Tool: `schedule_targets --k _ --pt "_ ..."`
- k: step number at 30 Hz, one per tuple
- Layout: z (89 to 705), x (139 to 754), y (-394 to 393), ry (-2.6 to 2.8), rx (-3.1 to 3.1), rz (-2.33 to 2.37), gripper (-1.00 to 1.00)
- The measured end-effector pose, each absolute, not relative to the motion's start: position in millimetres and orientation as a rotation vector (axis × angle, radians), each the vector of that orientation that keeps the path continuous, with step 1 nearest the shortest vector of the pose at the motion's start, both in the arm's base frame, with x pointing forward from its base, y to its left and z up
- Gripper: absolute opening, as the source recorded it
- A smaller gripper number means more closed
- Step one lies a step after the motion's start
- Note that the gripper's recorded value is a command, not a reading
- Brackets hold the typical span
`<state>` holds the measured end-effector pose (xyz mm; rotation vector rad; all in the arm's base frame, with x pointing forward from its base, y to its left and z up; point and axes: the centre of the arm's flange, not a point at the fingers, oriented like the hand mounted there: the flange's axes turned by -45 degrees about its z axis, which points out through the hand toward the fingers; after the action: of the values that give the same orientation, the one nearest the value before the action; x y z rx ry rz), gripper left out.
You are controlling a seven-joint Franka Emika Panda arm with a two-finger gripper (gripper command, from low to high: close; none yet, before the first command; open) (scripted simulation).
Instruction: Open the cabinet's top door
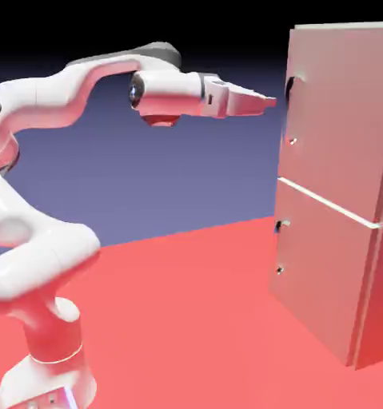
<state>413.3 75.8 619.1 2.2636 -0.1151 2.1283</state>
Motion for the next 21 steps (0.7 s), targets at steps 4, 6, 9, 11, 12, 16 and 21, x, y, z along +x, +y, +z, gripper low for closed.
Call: schedule_targets --k 4,6,9,11,12,16,21 --pt "600 434 91 -0.086 2.224 2.165 0.00" --pt "589 445 97 -0.073 2.207 2.180 0.00" --pt "578 456 102 -0.062 2.193 2.193 0.00" --pt "578 477 102 -0.061 2.191 2.192 0.00" --pt "578 488 101 -0.061 2.191 2.192 0.00" --pt "578 506 99 -0.062 2.193 2.193 -1.00" --pt "578 468 79 0.089 2.260 2.260 -1.00"
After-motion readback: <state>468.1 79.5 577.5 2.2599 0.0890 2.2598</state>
